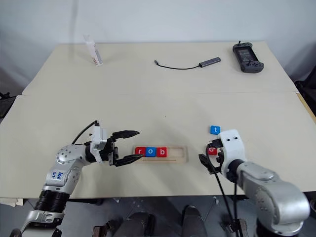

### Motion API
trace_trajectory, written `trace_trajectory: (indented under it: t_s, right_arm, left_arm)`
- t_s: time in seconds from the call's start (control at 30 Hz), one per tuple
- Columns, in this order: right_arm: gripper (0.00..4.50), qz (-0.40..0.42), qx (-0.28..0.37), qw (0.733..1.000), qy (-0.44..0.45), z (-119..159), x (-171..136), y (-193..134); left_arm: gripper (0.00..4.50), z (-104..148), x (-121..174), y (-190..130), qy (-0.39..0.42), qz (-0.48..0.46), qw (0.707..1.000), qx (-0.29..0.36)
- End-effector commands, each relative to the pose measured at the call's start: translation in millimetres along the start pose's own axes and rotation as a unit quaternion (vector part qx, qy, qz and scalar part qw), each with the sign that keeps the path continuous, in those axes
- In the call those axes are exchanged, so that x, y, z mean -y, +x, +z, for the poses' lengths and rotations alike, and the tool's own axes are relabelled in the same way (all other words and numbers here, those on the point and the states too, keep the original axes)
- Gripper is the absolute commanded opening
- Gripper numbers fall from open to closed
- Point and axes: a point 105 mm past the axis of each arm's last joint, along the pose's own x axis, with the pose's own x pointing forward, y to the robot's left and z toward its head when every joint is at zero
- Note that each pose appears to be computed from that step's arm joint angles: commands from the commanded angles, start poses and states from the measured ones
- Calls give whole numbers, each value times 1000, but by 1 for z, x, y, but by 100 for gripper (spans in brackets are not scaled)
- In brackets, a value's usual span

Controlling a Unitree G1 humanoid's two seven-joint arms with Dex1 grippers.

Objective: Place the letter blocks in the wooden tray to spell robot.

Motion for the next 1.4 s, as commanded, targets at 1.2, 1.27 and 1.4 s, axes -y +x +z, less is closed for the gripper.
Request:
trace_trajectory:
  t_s: [1.2, 1.27, 1.4]
  right_arm:
    - [145, 401, 48, 848, -342, 32, -29, 19]
    - [145, 401, 42, 849, -340, 34, -40, 22]
    - [145, 382, 20, 858, -343, 34, -50, 34]
  left_arm:
    - [450, 13, 22, -20, 35, 11, 999, -15]
    - [450, 13, 23, -19, 34, 11, 999, -14]
    - [450, 11, 24, -19, 32, 12, 999, -14]
